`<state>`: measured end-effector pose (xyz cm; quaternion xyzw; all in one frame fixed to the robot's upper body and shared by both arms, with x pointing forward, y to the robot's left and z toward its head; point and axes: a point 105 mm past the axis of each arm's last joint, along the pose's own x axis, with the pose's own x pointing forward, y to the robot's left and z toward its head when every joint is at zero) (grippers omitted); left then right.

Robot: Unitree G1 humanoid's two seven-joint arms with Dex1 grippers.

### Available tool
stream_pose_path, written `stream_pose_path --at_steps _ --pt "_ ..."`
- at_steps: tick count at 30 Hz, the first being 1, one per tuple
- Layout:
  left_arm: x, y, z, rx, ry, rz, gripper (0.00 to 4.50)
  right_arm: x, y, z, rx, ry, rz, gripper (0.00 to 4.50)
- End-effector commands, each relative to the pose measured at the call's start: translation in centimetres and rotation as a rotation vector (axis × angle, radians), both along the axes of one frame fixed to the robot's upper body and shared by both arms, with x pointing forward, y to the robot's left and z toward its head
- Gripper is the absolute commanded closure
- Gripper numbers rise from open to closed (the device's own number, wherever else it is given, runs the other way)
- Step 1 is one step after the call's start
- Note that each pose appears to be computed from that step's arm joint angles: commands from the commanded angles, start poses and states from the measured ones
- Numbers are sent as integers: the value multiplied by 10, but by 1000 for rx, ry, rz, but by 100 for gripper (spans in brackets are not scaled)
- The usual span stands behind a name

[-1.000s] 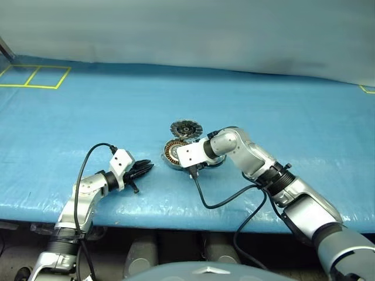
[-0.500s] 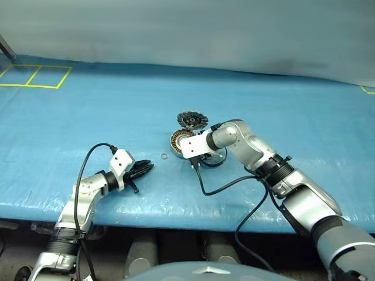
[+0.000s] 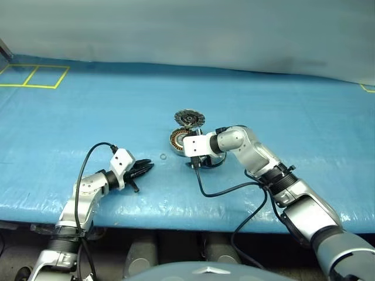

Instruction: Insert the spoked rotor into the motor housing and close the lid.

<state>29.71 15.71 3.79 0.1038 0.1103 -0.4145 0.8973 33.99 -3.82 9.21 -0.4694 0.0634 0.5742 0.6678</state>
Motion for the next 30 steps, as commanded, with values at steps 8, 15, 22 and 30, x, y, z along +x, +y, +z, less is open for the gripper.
stream_pose_path --at_steps 8,15,22,30 --pt "21 -22 7 -46 -14 -85 376 -26 10 51 352 -12 -50 5" --pt "32 -33 5 -48 13 -141 376 -35 13 46 404 10 -93 5" --pt "37 -30 -1 18 29 -166 376 -35 9 47 426 -5 -134 5" --pt "35 -29 -1 4 9 -157 337 -35 8 45 422 -4 -142 3"
